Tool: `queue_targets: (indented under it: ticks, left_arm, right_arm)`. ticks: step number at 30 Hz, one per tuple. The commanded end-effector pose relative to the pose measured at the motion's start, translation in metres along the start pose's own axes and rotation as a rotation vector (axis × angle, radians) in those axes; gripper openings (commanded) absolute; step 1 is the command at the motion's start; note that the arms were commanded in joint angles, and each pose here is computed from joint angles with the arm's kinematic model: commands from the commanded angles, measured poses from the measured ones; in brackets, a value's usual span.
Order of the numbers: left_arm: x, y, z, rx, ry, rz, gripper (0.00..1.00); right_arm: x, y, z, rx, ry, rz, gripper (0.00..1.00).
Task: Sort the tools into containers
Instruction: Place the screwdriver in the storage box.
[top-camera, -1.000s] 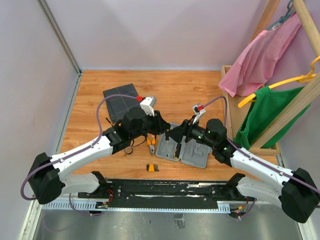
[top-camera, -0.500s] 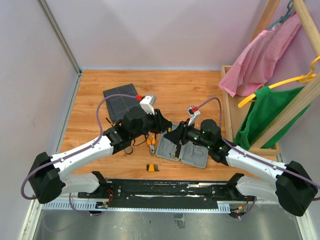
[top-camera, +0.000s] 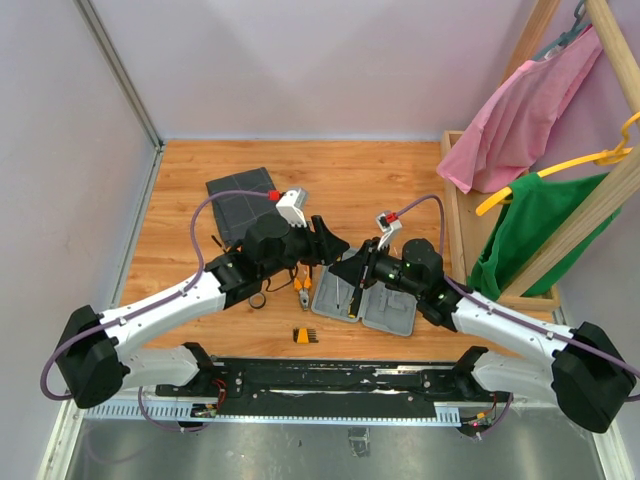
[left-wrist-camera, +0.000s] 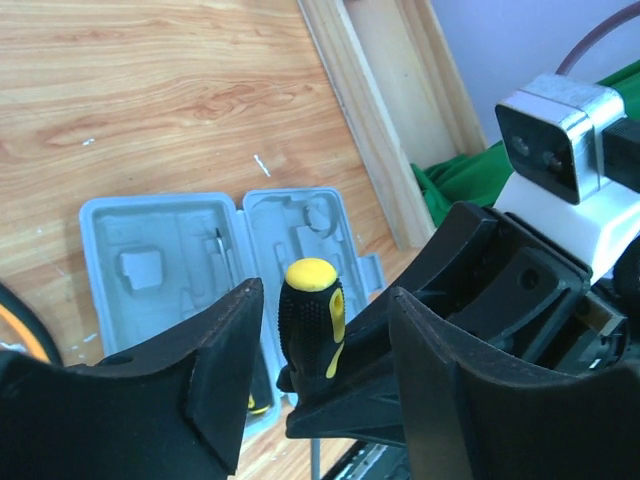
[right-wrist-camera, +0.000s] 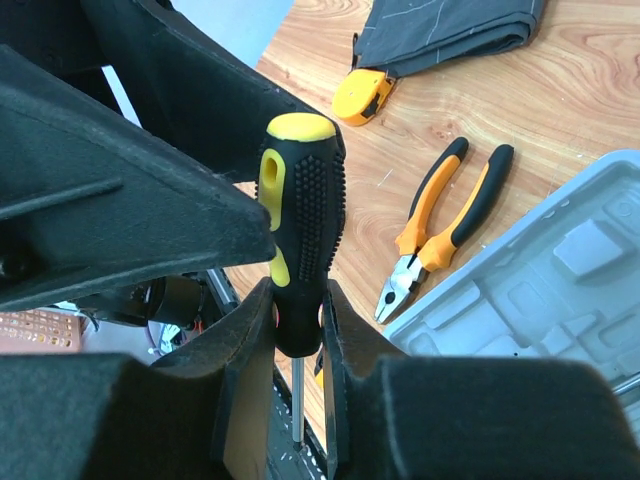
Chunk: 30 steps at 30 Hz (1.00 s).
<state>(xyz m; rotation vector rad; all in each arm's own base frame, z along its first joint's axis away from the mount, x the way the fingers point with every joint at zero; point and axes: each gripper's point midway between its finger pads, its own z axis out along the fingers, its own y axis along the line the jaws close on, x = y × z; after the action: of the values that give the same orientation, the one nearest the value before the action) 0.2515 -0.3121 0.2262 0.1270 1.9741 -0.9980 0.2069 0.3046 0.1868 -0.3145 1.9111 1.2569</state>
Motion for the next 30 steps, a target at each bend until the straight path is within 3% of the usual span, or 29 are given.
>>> queue_targets:
  ticks: [1, 6, 11, 19, 21, 25, 30]
  left_arm:
    - [-0.008, -0.019, -0.007, 0.075, -0.033, -0.064, 0.58]
    - [-0.001, -0.021, -0.008, 0.104, -0.022, -0.094, 0.57]
    - [0.004, -0.019, -0.006, 0.099, -0.01, -0.096, 0.49]
    - [0.0, -0.021, -0.006, 0.104, -0.021, -0.092, 0.07]
    - [0.0, -0.019, -0.006, 0.097, -0.023, -0.083, 0.01]
    - [-0.001, -0.012, -0.007, 0.055, -0.023, -0.055, 0.01]
    - [-0.001, -0.002, -0.006, 0.001, -0.019, -0.01, 0.01]
  right_arm:
    - [-0.016, 0.012, -0.003, -0.027, -0.08, 0.001, 0.06]
    - [-0.021, 0.013, -0.004, -0.028, -0.097, -0.011, 0.06]
    - [-0.021, 0.017, -0.006, -0.052, -0.105, -0.02, 0.06]
    - [-0.017, 0.012, -0.008, -0.034, -0.097, -0.021, 0.09]
    - [-0.015, 0.009, -0.009, -0.022, -0.089, -0.025, 0.18]
    - [-0.012, 0.001, -0.014, 0.024, -0.072, -0.056, 0.43]
    - [-0.005, -0.013, -0.027, 0.102, -0.046, -0.105, 0.59]
